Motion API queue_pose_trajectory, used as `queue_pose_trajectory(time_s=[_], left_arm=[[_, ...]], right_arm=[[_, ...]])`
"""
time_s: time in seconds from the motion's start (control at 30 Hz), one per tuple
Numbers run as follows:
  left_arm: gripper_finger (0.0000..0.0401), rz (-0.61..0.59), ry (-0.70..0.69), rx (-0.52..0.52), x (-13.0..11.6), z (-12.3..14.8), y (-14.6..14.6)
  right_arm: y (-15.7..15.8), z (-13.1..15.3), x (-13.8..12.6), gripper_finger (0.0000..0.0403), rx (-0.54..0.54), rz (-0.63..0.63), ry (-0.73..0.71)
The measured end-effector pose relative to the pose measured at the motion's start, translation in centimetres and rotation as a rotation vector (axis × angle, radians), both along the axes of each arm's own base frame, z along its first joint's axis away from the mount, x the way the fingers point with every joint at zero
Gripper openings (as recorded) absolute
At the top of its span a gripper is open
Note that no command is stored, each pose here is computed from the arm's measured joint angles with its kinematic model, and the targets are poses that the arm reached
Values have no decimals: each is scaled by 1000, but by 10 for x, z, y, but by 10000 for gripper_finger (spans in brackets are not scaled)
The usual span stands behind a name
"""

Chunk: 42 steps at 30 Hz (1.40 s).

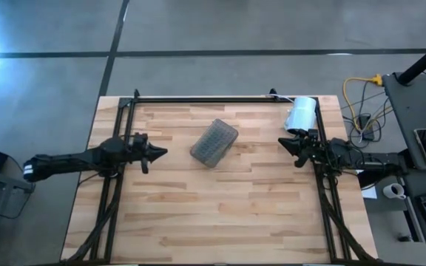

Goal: Pick & place school supplies into a supply box
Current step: Return to Home Position

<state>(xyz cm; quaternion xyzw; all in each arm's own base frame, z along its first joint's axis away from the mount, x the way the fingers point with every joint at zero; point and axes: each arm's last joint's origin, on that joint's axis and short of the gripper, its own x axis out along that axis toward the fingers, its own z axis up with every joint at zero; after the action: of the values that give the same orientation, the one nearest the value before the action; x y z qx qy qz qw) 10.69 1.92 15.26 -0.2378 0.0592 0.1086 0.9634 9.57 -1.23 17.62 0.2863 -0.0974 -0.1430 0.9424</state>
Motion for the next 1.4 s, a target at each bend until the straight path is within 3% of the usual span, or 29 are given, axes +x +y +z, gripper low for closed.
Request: queue_pose_trajectory(time_s=[0.73, 1.4], left_arm=[[0, -2, 232, -42, 9, -22, 2], [0, -2, 278, -50, 10, -27, 2]], right_arm=[[0, 0, 0, 9, 0, 0, 3], [0, 0, 0, 9, 0, 0, 3]])
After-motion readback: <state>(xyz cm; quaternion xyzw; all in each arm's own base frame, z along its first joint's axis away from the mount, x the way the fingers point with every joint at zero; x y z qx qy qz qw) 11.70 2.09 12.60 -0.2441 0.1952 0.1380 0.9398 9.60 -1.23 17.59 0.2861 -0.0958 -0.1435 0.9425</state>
